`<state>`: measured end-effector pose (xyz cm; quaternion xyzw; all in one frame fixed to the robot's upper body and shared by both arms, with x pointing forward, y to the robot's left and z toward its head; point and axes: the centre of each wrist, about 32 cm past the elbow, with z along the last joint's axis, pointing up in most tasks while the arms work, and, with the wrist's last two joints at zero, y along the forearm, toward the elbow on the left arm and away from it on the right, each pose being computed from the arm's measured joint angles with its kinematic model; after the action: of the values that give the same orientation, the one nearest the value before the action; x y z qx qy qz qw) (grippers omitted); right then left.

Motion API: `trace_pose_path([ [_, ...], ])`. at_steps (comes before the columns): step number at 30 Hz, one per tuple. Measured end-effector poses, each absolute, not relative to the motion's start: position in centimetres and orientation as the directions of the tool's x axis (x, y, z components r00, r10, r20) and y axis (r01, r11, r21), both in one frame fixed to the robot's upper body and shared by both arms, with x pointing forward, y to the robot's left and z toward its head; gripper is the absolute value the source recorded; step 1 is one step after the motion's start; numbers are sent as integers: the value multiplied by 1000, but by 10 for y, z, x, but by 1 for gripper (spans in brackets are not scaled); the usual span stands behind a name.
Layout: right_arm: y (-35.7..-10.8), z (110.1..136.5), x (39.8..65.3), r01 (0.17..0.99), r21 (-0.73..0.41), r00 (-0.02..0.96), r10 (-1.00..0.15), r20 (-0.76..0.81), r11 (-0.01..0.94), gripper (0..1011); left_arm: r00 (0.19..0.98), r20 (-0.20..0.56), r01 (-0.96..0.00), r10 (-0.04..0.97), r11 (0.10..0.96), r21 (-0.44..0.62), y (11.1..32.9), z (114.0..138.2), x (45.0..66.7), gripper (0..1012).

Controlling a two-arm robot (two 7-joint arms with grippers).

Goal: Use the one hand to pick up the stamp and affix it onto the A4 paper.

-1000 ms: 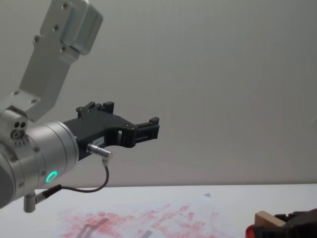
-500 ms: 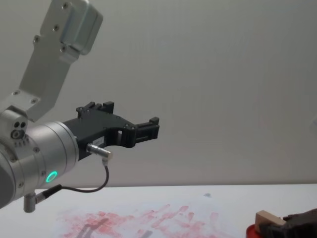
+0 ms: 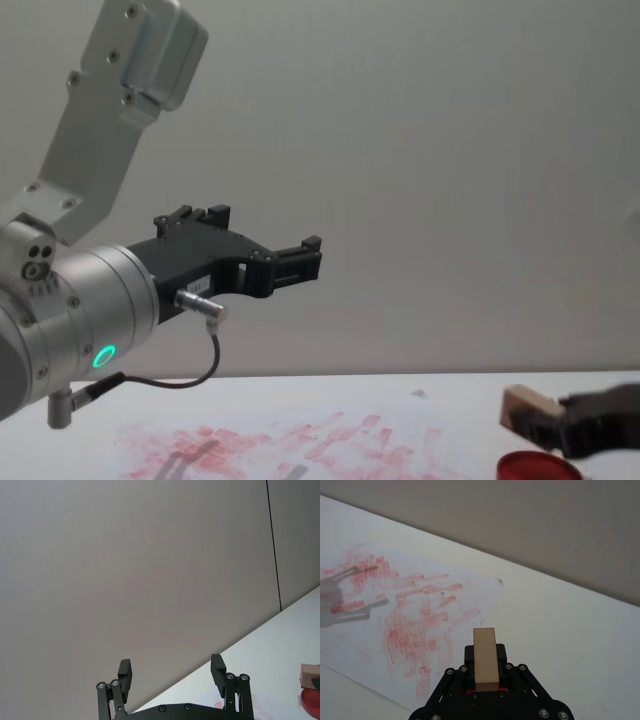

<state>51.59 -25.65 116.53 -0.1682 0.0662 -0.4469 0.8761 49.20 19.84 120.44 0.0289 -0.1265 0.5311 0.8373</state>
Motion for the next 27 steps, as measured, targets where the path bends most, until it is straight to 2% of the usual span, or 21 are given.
trace_pose_path([
  [10, -244, 1179, 526, 743, -259, 648, -760, 44, 618, 218, 404, 242, -897, 882, 434, -86, 198, 1204, 492, 1001],
  [15, -233, 1184, 539, 700, -221, 699, -715, 17, 679, 218, 404, 243, -897, 882, 434, -86, 198, 1204, 492, 1001],
  [27, -215, 1184, 560, 612, -254, 763, -643, -58, 749, 218, 404, 243, -897, 882, 434, -86, 198, 1204, 492, 1001],
])
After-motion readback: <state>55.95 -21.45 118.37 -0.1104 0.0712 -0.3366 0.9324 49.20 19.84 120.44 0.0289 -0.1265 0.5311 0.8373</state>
